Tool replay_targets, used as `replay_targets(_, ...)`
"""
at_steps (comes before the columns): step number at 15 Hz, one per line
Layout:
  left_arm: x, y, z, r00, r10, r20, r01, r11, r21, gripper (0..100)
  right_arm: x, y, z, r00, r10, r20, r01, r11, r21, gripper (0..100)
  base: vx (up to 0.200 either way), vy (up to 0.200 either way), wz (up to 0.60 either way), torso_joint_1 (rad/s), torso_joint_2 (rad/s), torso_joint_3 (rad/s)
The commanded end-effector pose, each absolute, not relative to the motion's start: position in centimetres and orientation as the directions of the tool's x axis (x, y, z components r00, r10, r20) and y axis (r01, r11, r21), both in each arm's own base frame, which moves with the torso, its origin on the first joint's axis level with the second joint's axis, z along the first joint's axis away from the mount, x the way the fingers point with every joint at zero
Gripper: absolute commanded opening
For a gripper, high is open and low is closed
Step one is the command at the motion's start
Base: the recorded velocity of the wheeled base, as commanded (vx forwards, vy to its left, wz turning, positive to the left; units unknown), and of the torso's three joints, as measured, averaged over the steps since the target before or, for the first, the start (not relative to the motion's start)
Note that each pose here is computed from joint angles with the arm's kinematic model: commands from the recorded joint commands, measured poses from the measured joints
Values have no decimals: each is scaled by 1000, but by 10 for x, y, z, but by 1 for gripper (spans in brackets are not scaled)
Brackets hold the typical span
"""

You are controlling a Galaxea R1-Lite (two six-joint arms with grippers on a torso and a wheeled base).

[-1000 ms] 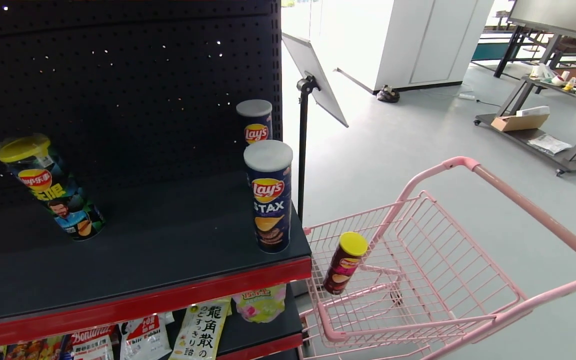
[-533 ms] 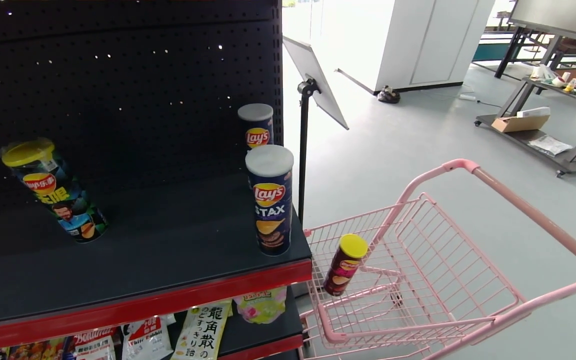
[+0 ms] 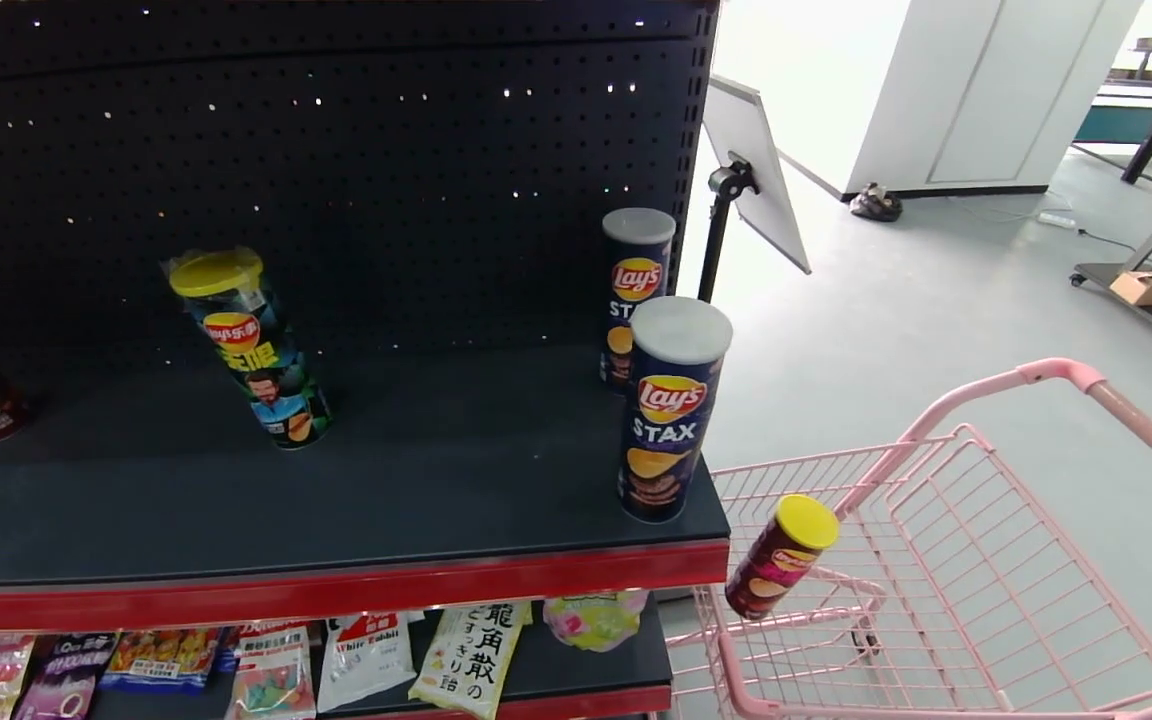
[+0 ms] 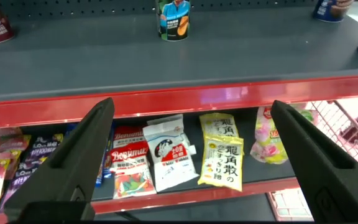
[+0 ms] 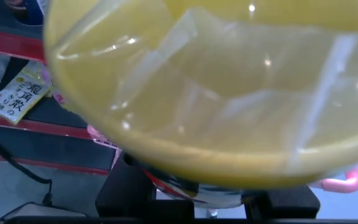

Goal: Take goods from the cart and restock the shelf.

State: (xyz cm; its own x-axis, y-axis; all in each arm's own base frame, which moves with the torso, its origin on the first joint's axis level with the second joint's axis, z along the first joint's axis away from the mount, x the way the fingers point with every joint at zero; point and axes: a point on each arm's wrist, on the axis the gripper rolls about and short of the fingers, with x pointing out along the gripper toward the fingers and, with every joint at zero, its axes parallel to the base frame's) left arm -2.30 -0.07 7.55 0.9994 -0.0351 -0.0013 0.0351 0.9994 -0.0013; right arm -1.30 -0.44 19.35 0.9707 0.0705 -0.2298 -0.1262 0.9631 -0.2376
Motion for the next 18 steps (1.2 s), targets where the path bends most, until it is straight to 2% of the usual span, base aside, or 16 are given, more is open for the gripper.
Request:
replay_targets(1, -23, -1, 75, 999, -35, -3, 35, 999, -2, 100, -19, -5, 191, 976, 82, -200, -128, 965, -228, 0, 0, 0, 0, 0, 0, 0)
replay_targets(5, -23, -1, 76, 999, -35, -2, 35, 999, -2, 100, -21, -5, 189, 975, 125, -184, -164, 963, -212, 0, 0, 0, 0, 0, 0, 0)
replay_targets(15, -23, -1, 75, 999, -35, -3, 35, 999, -2, 100, -20, -5, 188, 973, 131, -187, -170, 963, -211, 0, 0, 200, 0, 1, 1, 3)
replay_targets(18, -23, -1, 76, 999, -35, -2, 35, 999, -2, 100, -20, -4, 188, 967, 172, -186, -209, 957, -202, 0, 0, 200, 0, 2, 1, -1)
